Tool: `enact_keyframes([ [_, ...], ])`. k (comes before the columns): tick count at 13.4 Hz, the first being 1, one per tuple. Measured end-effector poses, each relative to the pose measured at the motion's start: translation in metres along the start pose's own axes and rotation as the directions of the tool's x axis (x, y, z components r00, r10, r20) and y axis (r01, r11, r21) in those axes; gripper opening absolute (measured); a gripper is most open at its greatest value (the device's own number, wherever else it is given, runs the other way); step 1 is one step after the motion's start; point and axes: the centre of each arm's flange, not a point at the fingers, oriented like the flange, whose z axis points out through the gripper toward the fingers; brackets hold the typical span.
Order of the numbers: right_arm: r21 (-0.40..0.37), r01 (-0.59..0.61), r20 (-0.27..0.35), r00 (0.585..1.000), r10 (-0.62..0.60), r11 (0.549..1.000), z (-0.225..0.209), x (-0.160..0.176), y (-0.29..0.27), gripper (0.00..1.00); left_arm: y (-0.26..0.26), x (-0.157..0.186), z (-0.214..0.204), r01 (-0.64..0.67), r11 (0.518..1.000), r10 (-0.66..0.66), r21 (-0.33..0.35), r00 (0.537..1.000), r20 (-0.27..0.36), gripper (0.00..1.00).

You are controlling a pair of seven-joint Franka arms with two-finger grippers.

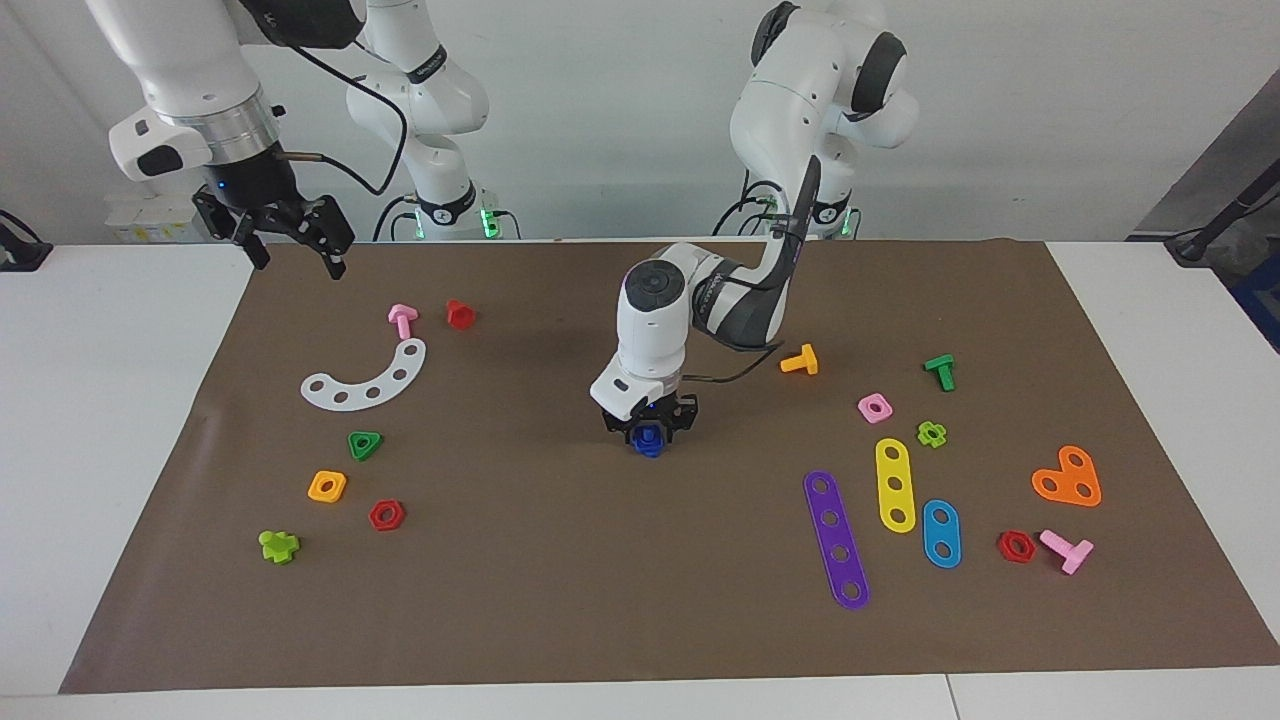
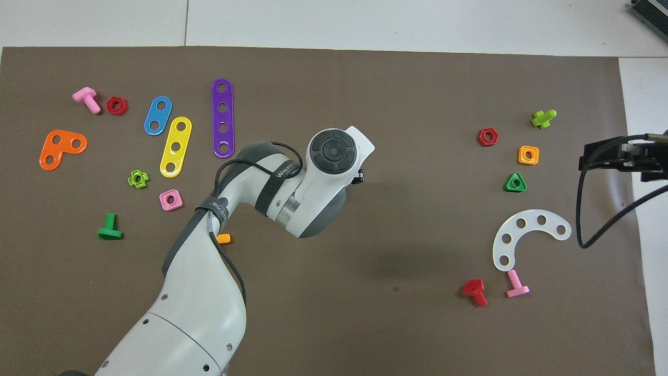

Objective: Unscrew and place screws in storage area

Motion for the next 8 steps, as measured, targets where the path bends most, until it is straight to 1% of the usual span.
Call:
enact_keyframes([
  [2, 0.000, 0.000, 0.000, 1.000, 0.000, 1.000, 0.0000, 0.0000, 0.0000, 1.00, -0.0001, 0.0001, -0.0001, 0.001, 1.000, -0.001, 0.000, 1.000, 0.000, 0.60],
  [3, 0.000, 0.000, 0.000, 1.000, 0.000, 1.000, 0.0000, 0.0000, 0.0000, 1.00, 0.0000, 0.0001, -0.0003, 0.001, 1.000, -0.001, 0.000, 1.000, -0.001, 0.57],
  [8, 0.000, 0.000, 0.000, 1.000, 0.000, 1.000, 0.0000, 0.0000, 0.0000, 1.00, -0.0002, 0.0007, -0.0009, 0.003, 1.000, -0.003, -0.001, 1.000, -0.002, 0.54],
])
